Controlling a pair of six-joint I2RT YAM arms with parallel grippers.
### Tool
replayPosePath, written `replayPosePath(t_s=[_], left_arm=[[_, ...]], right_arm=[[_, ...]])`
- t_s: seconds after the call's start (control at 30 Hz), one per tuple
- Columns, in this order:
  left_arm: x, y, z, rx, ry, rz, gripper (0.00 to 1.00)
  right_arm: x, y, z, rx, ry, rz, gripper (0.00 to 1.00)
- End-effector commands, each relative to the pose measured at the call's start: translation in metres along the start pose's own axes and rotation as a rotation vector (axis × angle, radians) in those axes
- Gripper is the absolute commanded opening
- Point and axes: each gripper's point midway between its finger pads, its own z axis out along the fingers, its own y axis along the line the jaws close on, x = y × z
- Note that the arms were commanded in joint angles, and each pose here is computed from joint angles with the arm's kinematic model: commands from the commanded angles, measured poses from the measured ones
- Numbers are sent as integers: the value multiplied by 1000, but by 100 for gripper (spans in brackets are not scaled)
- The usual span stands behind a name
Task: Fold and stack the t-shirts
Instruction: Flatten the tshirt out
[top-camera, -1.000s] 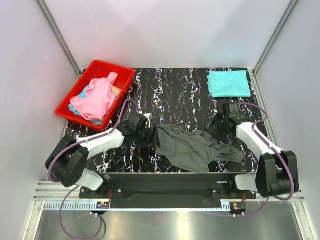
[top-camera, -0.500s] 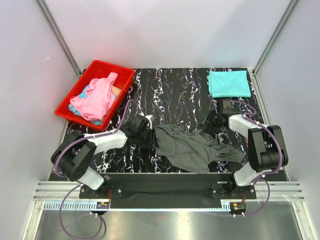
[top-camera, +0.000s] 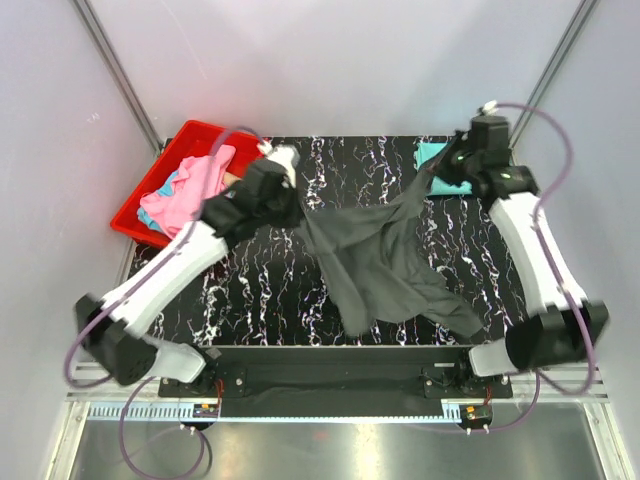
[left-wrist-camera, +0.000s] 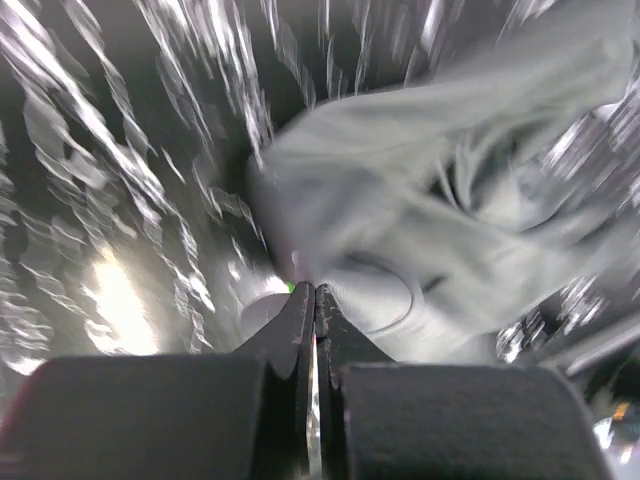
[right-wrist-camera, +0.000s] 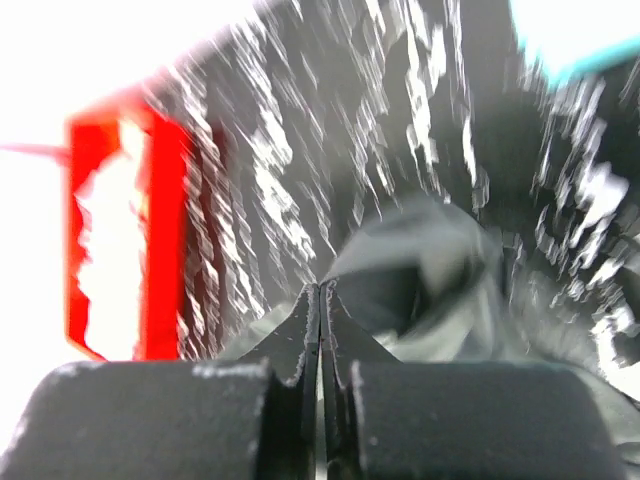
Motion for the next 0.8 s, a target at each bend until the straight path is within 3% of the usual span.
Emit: replayPosePath(t_s=[0.0,0.17,0.3,0.47,0.63,0.77], left_arm=[[-48,28,-80,-178,-163,68,0],[-62,31,-126,-196,-236,62,0],[-45,27,-135,-132,-227,50,0],[13,17,-101,9,-93,5,0],[92,51,-52,-70,95,-29,0],[117,61,-24,-99,187,-21,0]], right_arm=[[-50,10,-98,75,-223,-87,0],[-62,12,-173,79,-370,-79,0],[-44,2,-193,73,-361,-62,0],[31,-45,-166,128,-163,-4,0],[104,-97,-129,209,16,89,0],[121,-112,-99,231,66,111,0]])
